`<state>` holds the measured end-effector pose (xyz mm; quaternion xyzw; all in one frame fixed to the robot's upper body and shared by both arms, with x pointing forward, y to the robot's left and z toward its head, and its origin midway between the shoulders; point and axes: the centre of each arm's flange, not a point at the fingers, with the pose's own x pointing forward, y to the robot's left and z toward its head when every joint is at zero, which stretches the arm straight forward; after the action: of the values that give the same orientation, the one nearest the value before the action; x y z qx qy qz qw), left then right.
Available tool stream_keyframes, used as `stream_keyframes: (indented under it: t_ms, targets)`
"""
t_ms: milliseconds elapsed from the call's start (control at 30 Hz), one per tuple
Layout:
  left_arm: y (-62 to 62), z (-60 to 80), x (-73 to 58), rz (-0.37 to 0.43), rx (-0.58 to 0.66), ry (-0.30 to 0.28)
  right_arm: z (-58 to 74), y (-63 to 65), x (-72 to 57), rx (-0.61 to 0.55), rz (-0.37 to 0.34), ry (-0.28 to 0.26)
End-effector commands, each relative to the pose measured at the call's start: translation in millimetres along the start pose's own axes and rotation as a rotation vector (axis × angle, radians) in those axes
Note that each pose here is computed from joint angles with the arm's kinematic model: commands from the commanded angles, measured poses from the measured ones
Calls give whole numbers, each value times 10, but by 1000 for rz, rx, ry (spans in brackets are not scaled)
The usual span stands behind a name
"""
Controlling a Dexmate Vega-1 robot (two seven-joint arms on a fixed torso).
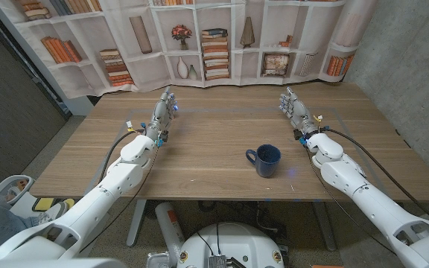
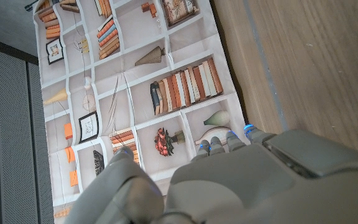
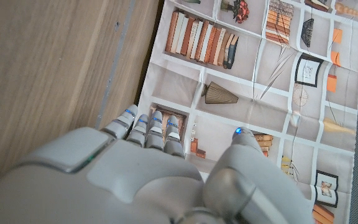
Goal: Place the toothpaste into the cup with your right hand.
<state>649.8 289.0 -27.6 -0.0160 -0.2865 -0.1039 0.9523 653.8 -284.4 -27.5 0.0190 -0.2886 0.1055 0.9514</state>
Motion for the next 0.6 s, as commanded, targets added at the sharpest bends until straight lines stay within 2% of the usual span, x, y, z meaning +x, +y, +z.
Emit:
stream_keyframes:
  t_ms: [33, 333, 600]
  targets:
    - [-40, 53, -25, -10, 4, 16, -17, 68, 47, 2, 11, 12]
    - [-91, 50, -6, -27, 19, 33, 29, 58, 43, -4, 10, -8]
    - [-73, 124, -29, -18, 29, 17, 86, 23, -3, -4, -3, -27]
